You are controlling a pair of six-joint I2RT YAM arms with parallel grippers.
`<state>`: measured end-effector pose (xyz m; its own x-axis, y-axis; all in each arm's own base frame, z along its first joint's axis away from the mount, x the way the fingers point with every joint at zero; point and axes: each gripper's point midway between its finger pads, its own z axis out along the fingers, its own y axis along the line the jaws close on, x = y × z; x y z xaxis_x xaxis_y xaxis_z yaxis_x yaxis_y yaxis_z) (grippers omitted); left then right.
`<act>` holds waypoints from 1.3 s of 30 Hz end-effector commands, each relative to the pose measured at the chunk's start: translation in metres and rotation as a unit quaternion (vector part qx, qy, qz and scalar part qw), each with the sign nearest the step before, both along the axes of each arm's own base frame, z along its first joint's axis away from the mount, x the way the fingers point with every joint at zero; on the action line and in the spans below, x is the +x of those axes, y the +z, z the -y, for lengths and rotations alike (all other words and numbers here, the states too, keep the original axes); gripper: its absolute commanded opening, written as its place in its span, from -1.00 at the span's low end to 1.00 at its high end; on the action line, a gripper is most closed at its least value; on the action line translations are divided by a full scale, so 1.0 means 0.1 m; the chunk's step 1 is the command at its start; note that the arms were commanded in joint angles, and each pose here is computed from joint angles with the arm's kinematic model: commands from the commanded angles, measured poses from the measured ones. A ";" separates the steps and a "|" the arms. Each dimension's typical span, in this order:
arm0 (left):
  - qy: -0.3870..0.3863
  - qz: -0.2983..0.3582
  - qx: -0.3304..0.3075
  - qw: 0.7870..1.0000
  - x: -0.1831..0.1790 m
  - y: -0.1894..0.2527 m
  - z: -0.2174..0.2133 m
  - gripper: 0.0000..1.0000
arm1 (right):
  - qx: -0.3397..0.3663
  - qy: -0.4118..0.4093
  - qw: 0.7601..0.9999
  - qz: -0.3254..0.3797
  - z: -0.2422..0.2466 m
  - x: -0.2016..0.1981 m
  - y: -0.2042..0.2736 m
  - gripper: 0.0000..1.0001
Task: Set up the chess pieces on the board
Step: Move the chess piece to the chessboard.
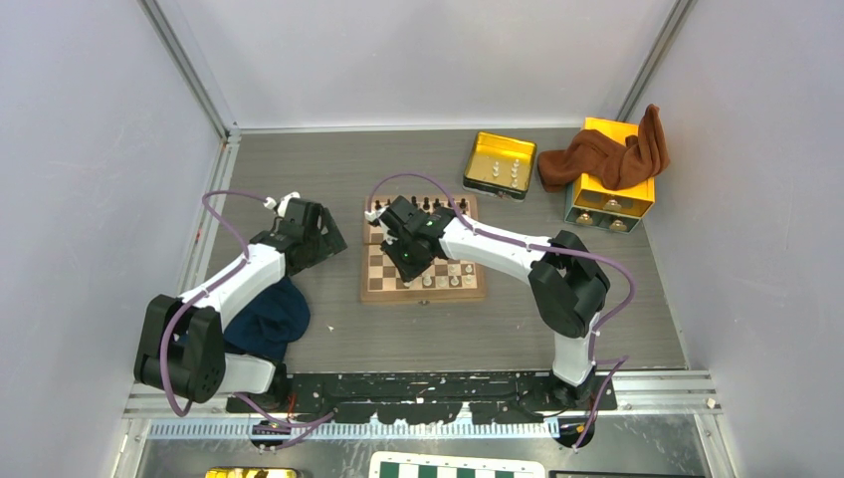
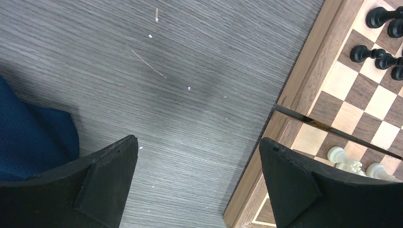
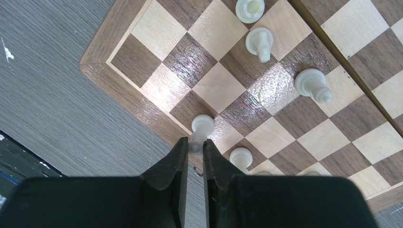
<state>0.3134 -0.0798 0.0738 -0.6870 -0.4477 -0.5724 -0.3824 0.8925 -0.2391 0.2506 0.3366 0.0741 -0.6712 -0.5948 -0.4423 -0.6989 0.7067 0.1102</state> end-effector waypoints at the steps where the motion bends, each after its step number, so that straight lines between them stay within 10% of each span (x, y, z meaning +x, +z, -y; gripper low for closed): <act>1: -0.006 0.021 -0.005 1.000 0.10 0.08 0.02 0.99 | 0.016 0.005 0.999 0.028 -0.07 0.08 0.23 -0.93; 39: -0.002 0.020 -0.012 1.000 0.06 0.09 0.03 0.97 | 0.014 -0.008 0.999 0.037 0.09 0.03 0.26 -0.98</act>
